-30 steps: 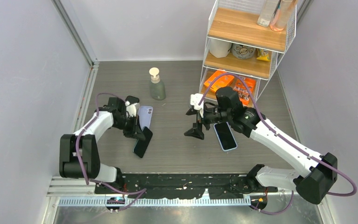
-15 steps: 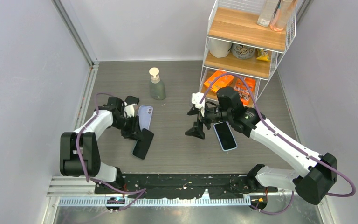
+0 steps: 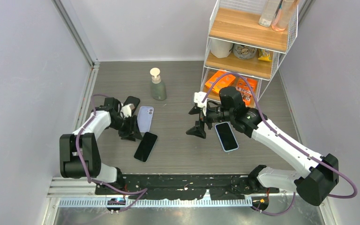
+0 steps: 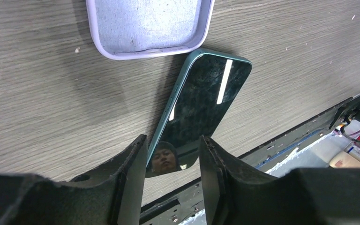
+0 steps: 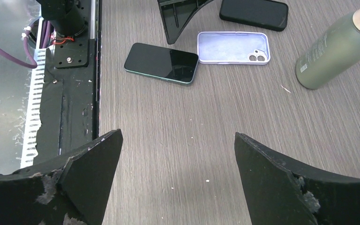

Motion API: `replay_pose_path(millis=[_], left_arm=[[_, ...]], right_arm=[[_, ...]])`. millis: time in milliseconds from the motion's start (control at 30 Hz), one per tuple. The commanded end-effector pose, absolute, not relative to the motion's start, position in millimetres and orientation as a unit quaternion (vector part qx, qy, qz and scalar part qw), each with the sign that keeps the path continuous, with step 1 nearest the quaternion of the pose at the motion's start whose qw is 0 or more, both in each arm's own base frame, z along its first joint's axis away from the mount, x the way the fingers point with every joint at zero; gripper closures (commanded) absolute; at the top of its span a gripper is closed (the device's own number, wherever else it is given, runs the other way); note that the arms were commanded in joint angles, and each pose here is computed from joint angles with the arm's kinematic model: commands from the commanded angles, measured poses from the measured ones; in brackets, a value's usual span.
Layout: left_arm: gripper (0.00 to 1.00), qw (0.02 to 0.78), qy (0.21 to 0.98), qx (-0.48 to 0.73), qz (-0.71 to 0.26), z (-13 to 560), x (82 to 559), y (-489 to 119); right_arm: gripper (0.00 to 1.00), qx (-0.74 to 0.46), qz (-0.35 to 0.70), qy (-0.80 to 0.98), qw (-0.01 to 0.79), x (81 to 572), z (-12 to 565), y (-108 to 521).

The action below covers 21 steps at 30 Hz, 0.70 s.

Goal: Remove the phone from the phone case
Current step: Place the phone at the center of the board.

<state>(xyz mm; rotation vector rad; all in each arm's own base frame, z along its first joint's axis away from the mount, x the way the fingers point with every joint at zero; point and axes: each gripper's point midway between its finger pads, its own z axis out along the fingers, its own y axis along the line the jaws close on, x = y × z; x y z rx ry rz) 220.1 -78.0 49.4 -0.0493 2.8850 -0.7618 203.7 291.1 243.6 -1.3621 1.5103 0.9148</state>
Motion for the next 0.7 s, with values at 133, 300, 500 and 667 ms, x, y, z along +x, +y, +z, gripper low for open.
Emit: replay_pose_path(millis=[133,300,500,667], left_arm=[[0.42,0.158,0.960,0.073,-0.220,91,242,-88],[0.33,0.220,0.950,0.150,-0.162,111,266,-105],[0.28,0.234,0.933,0.242,-0.125,120,287,-138],[0.26,0.196,0.912,0.350,-0.086,101,285,-160]], right_arm=[[0.04,-0.546,0.373,0.587,0.468,204,260,292],[0.05,-0.547,0.362,0.585,0.478,205,262,287],[0.04,-0.540,0.345,0.582,0.501,208,268,273],[0.04,-0.534,0.331,0.573,0.526,205,274,258]])
